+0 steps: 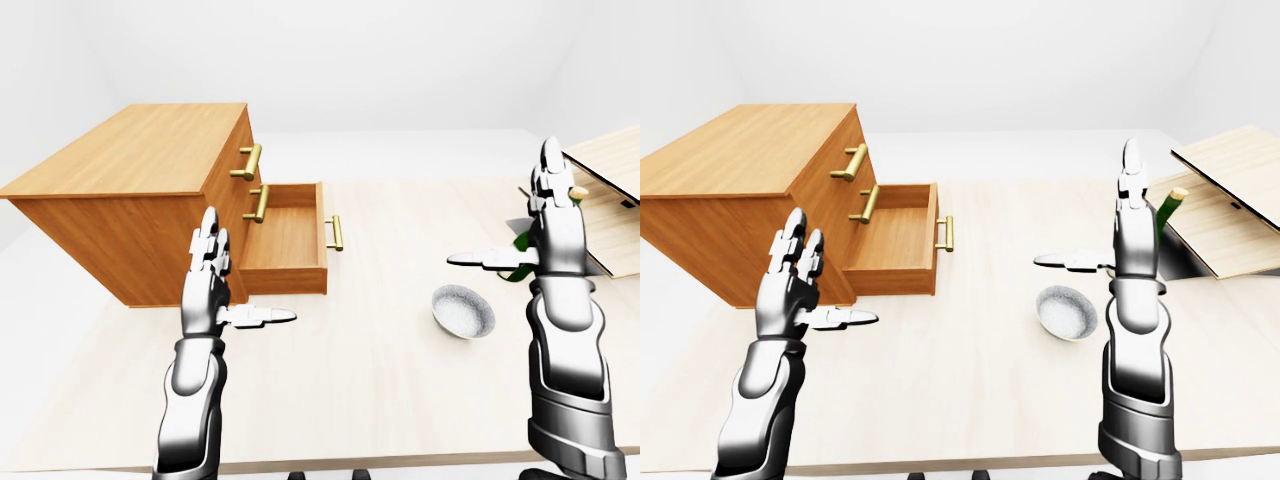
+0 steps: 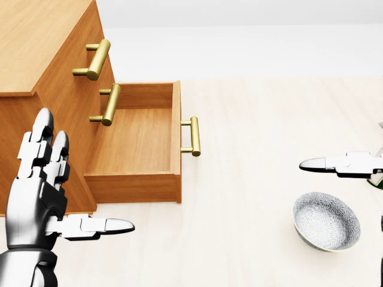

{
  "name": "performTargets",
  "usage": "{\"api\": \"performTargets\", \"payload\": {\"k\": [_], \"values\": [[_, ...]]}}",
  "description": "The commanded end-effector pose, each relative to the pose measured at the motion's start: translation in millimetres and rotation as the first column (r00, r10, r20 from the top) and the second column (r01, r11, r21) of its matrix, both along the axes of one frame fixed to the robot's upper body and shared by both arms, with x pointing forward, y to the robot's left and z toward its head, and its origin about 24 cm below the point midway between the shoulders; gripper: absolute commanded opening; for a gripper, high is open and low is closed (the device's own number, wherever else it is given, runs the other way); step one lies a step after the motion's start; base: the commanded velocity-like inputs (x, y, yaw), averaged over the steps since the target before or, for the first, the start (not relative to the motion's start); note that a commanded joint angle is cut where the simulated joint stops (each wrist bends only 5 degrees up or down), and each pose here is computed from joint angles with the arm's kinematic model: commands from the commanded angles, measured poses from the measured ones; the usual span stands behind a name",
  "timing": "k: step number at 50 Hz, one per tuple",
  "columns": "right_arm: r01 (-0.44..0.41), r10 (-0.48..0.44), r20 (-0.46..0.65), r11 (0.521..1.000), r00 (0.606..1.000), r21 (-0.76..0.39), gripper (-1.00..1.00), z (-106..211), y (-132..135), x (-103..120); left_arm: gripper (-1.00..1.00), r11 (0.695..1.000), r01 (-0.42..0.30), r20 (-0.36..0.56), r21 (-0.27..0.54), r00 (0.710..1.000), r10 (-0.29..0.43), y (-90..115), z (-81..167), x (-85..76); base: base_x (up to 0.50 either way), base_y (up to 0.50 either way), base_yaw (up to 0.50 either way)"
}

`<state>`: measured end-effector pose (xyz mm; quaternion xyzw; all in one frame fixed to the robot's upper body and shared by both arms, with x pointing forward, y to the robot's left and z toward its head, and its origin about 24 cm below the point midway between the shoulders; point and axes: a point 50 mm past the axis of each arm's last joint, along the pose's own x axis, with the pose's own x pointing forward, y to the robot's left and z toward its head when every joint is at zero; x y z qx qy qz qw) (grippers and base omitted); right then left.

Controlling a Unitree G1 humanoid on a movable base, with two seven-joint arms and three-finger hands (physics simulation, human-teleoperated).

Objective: Put the bowl on top of the cabinet.

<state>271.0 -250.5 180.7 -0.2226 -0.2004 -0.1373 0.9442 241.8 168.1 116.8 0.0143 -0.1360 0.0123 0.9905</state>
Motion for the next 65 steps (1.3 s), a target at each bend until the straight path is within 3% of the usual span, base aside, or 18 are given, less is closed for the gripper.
{"api": "performTargets", "payload": {"k": [1, 21, 42, 65], "values": [[0.081, -0.083, -0.069, 0.996, 0.994, -0.038, 1.0, -11.2, -17.8, 2.0, 1.0, 1.0, 0.0, -0.018, 0.001, 1.0, 0.0, 0.1, -4.0, 1.4, 0.0, 0.0, 0.0], [0.149, -0.167, -0.183, 0.983, 0.969, -0.108, 1.0, -31.9, -29.2, 16.1, 1.0, 1.0, 0.001, -0.012, 0.003, 1.0, -0.001, -0.3, -2.7, 0.3, 0.0, 0.0, 0.0], [0.124, -0.2, -0.256, 0.951, 0.946, -0.284, 1.0, -34.8, -21.8, 37.8, 1.0, 1.0, 0.004, -0.005, 0.003, 1.0, -0.004, -2.0, -1.2, -1.7, 0.0, 0.0, 0.0], [0.166, -0.321, -0.334, 0.893, 0.886, -0.418, 1.0, -55.3, -30.9, 51.9, 1.0, 1.0, 0.004, -0.036, 0.003, 0.999, -0.004, -1.6, -8.3, 0.6, 0.0, 0.0, 0.0]]}}
